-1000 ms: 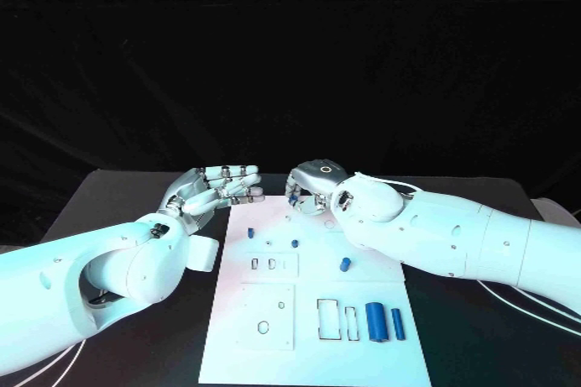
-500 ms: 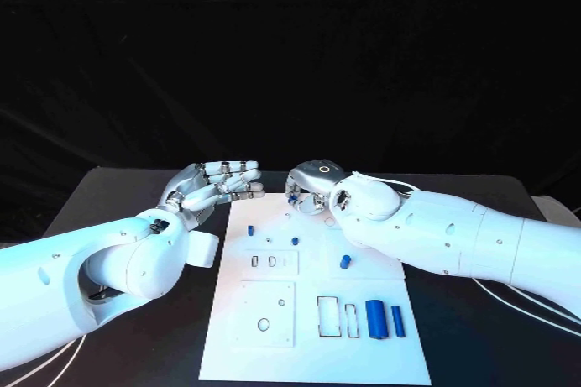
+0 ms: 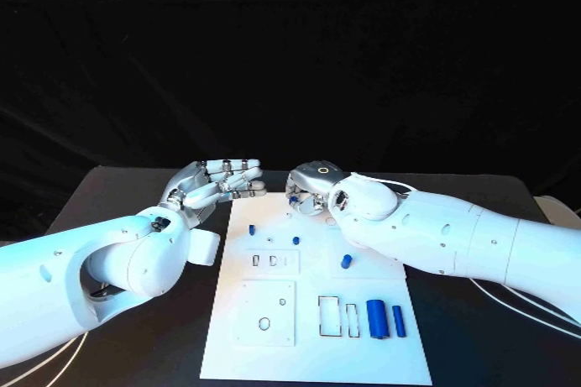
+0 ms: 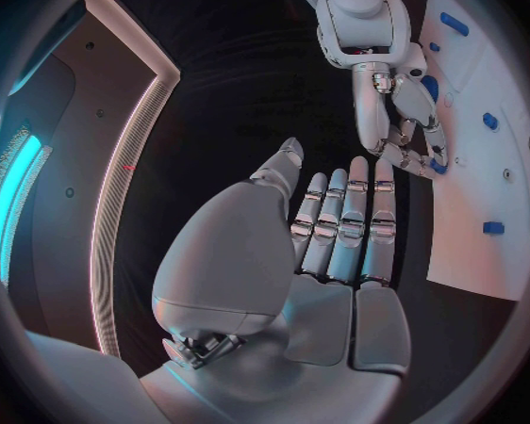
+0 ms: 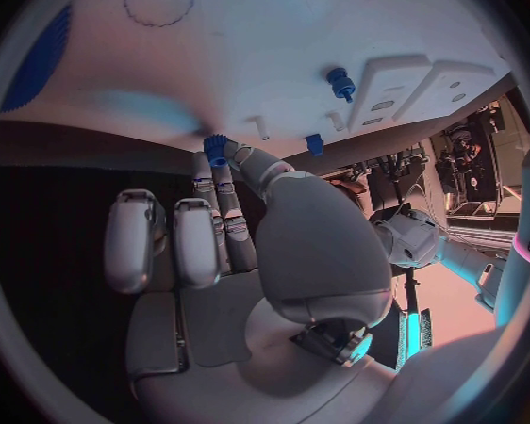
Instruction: Assemble the parts on the task board
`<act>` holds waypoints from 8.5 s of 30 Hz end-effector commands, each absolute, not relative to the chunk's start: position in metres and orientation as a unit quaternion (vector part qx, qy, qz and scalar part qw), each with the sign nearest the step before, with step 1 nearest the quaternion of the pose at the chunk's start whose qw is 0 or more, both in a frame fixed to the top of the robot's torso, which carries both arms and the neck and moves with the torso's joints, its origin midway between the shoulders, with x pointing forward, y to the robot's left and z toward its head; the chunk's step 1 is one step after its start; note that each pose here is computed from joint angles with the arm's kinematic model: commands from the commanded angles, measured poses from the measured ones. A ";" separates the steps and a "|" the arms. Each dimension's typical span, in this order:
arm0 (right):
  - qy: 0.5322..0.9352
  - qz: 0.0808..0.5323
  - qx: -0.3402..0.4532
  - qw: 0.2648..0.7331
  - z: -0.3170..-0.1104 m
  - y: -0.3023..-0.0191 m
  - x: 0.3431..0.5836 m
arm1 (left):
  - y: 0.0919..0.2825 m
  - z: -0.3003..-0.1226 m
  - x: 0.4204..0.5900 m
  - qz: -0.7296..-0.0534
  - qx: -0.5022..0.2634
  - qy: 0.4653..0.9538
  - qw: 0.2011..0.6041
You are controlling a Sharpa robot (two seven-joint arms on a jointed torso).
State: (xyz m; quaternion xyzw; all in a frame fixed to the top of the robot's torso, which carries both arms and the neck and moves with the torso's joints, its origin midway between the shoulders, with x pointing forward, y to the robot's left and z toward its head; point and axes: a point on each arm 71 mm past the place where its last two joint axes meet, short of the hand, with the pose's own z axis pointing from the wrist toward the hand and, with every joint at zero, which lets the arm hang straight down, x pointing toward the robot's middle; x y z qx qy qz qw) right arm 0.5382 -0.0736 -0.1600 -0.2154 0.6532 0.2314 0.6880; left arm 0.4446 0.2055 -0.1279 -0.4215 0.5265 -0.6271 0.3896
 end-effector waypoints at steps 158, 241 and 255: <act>0.643 0.244 -0.208 0.696 -0.154 -0.069 0.504 | 0.206 -0.129 0.449 -0.627 -0.422 0.531 0.382; 0.708 0.210 -0.165 0.654 -0.176 -0.104 0.510 | 0.216 -0.131 0.454 -0.615 -0.432 0.530 0.393; 0.676 0.291 -0.078 0.673 -0.141 -0.191 0.495 | 0.215 -0.133 0.457 -0.615 -0.433 0.530 0.392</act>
